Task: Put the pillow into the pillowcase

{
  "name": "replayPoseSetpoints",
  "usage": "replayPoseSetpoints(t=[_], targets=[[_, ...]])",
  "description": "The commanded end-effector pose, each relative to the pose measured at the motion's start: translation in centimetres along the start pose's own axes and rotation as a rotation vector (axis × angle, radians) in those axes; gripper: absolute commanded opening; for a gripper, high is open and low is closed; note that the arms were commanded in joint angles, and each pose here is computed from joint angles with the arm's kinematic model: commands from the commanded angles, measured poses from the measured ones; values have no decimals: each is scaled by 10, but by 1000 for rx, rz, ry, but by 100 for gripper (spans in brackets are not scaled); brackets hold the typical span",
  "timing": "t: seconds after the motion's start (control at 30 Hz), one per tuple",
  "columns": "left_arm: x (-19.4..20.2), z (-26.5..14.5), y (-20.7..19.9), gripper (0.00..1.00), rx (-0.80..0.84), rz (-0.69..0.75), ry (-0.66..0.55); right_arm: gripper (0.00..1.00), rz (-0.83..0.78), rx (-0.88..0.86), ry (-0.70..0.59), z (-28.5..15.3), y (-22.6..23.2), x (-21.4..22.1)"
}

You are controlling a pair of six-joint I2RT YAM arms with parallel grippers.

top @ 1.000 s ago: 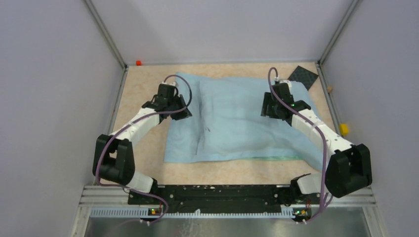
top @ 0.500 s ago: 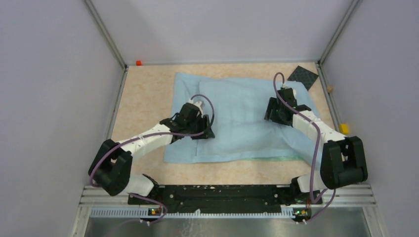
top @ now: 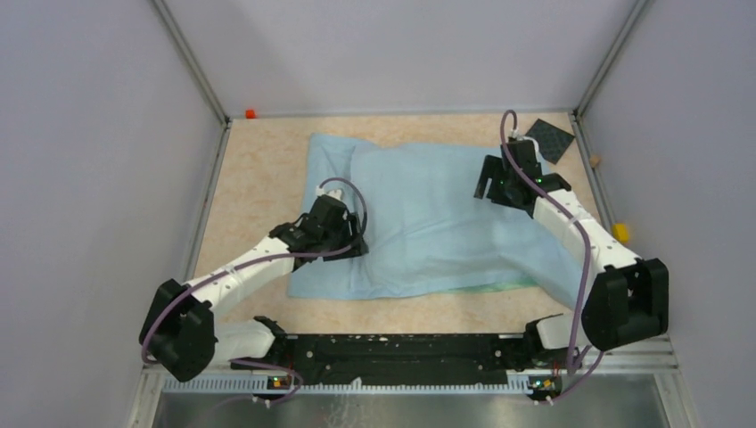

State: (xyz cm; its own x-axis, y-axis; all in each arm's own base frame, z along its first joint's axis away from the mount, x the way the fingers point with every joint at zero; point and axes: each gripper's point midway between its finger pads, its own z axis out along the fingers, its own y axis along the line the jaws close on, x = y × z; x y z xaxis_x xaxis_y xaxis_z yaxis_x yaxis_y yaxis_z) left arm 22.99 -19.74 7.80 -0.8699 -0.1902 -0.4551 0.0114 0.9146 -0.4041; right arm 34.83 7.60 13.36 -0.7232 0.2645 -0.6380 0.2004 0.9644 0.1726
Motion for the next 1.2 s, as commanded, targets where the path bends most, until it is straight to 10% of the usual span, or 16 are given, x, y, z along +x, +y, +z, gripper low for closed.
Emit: replayPoseSetpoints(t=[0.0, 0.2, 1.17], targets=[[-60, -45, -34, 72, 69, 127, -171, 75, -66, -123, -132, -57, 46, -37], [-109, -94, -80, 99, 198, 236, -320, 84, -111, -316, -201, -107, 95, -36], [-141, -144, -85, 99, 202, 264, -500, 88, -96, -467, -326, -160, 98, -32]])
